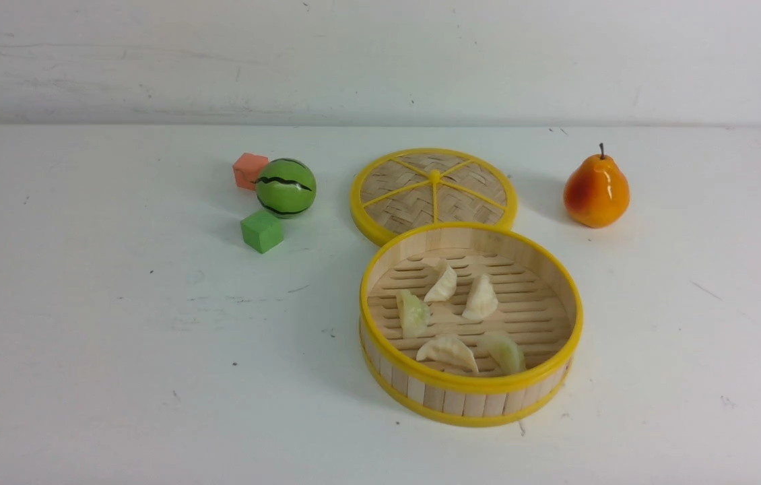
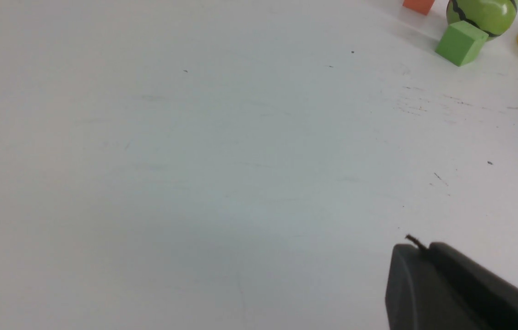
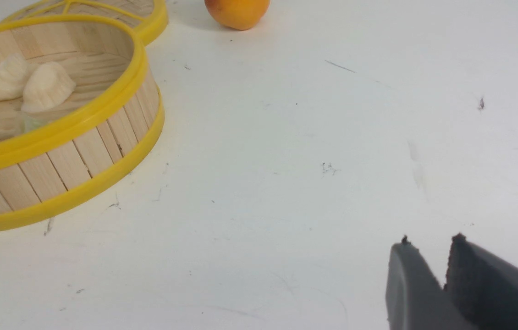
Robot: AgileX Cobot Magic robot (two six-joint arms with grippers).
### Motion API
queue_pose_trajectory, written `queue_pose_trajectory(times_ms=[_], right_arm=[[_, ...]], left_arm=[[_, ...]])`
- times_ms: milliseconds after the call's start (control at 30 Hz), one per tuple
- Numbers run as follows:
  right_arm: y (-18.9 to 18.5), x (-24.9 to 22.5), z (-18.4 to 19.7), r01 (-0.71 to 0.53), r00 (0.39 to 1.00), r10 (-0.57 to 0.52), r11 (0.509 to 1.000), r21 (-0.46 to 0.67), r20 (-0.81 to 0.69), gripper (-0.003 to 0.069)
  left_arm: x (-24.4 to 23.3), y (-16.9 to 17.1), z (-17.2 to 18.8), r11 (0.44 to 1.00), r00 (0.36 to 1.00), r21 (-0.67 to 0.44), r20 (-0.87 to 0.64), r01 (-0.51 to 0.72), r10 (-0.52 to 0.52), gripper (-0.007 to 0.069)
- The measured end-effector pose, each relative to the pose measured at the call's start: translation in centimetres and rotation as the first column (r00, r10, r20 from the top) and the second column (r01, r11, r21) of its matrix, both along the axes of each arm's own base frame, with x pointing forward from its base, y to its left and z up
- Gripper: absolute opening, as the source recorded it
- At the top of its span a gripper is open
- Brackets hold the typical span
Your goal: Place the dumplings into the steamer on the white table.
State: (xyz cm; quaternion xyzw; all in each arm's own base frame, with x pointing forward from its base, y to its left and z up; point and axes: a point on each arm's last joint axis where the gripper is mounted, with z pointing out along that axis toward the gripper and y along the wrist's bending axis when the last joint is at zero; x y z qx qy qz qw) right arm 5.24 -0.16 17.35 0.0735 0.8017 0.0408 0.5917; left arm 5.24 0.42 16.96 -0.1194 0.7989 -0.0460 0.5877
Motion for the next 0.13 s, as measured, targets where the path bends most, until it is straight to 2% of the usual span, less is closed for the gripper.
queue_pose_trajectory(times_ms=[133], right_arm=[[0.0, 0.0, 0.0, 0.0, 1.0, 0.0, 1.0, 0.0, 0.0, 0.0135]], left_arm=[[0.0, 0.0, 0.0, 1.0, 1.0, 0.0, 0.0, 0.0, 0.0, 0.0024]])
